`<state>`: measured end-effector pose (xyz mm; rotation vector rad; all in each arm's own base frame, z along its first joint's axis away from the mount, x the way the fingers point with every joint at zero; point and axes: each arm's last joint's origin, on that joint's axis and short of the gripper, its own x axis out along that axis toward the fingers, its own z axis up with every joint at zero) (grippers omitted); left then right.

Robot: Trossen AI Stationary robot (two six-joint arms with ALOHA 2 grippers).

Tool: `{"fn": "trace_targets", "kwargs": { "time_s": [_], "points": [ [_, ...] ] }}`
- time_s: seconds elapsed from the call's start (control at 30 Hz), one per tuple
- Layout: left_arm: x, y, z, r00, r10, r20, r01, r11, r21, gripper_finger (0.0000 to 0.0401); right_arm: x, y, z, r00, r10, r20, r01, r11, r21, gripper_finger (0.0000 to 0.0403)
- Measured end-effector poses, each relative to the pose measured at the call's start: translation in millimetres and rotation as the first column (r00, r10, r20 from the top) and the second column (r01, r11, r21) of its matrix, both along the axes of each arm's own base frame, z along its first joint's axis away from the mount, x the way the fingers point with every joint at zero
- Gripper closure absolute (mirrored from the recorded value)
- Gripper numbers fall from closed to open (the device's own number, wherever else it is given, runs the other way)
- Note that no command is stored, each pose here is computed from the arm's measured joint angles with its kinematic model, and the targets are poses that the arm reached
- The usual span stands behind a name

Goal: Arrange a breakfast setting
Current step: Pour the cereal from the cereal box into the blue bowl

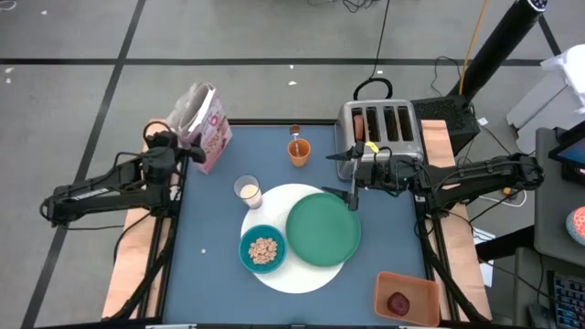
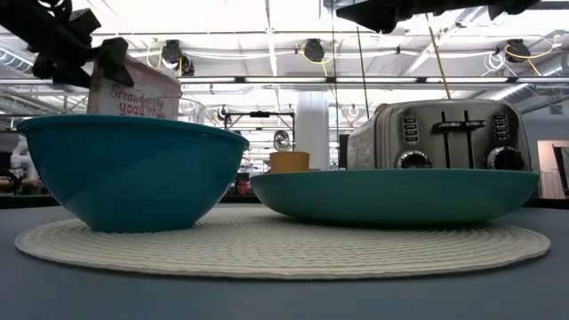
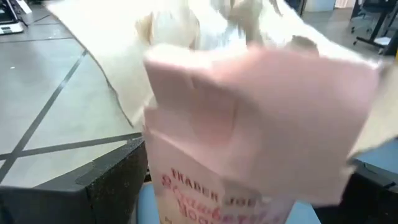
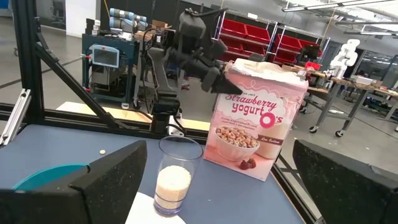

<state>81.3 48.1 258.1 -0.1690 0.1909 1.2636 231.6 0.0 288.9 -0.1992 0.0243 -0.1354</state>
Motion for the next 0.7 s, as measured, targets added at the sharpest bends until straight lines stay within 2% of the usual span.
{"fn": "trace_targets", "kwargs": {
  "time_s": [0.7],
  "points": [
    [-12.6, -3.7, 52.4, 0.99, -0.011, 0.139, 0.003, 0.998, 0.055, 0.0015, 0.0, -0.1, 0.0, 1.0, 0.0, 0.0, 0.0, 1.0, 0.0, 0.0007]
  ]
}}
